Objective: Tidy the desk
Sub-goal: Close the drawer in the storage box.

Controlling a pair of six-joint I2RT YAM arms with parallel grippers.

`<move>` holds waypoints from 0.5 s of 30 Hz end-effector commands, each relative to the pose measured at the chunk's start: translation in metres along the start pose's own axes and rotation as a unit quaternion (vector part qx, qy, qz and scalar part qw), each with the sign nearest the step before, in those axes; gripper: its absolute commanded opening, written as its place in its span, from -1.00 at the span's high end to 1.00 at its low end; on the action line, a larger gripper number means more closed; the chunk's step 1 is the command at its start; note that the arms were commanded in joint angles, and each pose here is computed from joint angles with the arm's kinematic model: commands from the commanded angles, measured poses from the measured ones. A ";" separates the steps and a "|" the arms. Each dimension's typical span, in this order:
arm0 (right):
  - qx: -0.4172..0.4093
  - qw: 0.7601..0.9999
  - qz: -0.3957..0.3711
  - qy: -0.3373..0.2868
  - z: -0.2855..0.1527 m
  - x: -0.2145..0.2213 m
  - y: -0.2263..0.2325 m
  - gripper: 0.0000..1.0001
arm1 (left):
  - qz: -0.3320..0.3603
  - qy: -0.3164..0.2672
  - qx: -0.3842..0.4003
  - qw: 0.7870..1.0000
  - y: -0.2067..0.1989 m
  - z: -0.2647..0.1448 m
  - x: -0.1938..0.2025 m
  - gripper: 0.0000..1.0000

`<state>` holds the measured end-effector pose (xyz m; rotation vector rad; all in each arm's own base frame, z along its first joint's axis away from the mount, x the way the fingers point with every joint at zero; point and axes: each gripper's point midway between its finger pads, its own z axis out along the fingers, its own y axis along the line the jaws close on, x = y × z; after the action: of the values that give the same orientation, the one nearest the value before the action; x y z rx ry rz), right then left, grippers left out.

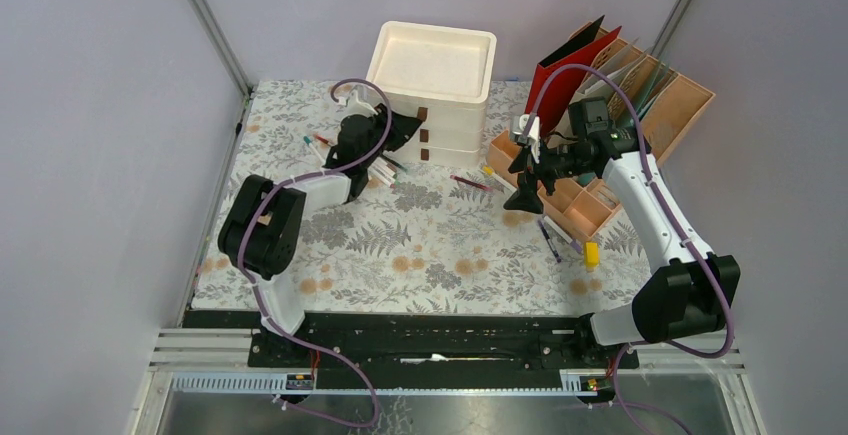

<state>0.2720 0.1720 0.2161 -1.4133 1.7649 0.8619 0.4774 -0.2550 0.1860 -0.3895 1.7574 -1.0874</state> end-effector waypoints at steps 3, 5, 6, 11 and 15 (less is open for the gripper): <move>0.007 1.000 -0.009 -0.002 -0.003 -0.004 0.003 -0.99 | 0.046 -0.025 0.076 0.996 -0.039 -0.015 -0.026 0.28; 0.007 1.000 -0.010 -0.002 -0.003 -0.004 0.003 -0.99 | 0.063 -0.030 0.070 0.995 -0.035 -0.028 -0.024 0.10; 0.006 1.000 -0.010 -0.003 -0.002 -0.004 0.003 -0.99 | 0.069 -0.032 0.070 0.995 -0.033 -0.033 -0.023 0.03; 0.003 1.000 -0.008 -0.004 -0.001 -0.003 0.003 -0.99 | 0.096 -0.015 0.084 0.992 -0.027 -0.052 -0.009 -0.15; 0.001 1.000 -0.007 -0.007 -0.001 -0.004 0.004 -0.99 | 0.140 0.015 0.068 0.988 -0.014 -0.046 0.002 -0.21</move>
<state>0.2719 0.1712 0.2131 -1.4139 1.7735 0.8583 0.4333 -0.2388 0.1836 -0.1943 1.7476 -1.0482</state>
